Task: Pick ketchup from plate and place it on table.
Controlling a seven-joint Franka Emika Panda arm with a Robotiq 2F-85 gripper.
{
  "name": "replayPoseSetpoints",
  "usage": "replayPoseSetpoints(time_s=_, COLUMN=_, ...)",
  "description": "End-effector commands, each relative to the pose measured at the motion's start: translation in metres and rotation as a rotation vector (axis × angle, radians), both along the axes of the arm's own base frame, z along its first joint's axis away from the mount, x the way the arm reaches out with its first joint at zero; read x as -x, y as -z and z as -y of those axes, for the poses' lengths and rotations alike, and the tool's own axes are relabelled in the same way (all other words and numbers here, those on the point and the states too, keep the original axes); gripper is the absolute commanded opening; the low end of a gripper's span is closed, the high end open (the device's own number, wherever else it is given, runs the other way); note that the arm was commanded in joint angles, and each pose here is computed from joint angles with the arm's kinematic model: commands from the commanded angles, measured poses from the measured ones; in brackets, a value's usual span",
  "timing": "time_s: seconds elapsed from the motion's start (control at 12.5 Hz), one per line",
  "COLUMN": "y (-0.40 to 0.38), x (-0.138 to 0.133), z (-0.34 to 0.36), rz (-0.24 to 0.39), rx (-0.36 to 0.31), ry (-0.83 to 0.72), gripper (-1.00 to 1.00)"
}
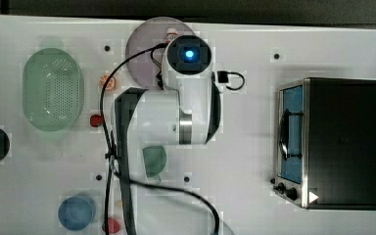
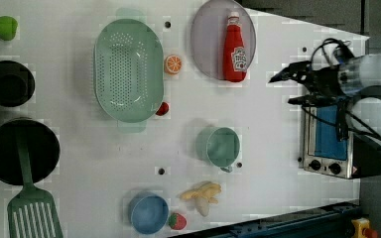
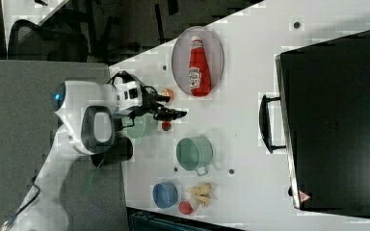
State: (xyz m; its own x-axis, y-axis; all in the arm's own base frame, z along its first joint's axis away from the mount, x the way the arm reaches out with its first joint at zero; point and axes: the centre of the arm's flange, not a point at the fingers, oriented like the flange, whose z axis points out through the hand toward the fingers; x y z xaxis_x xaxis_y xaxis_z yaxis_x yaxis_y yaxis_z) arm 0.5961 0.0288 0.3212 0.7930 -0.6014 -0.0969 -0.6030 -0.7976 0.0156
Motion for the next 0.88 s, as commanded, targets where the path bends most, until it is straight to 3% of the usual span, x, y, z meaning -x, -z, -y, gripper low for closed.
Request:
replayPoseSetpoints(time_s=0.08, y=0.011, x=-0.021, z=-0.013, rz=0.097, rx=-0.023, ry=-0.231, gripper=1.0)
replayPoseSetpoints(time_s=0.48, y=0.067, x=-0.059, z=-0.015, rz=0.116, rx=-0.063, ry=-0.574, gripper=1.0)
replayPoseSetpoints(time_s=0.88, y=0.108, x=-0.09, z=-0.022, rz=0.118, rx=-0.07, ry=-0.672, gripper=1.0)
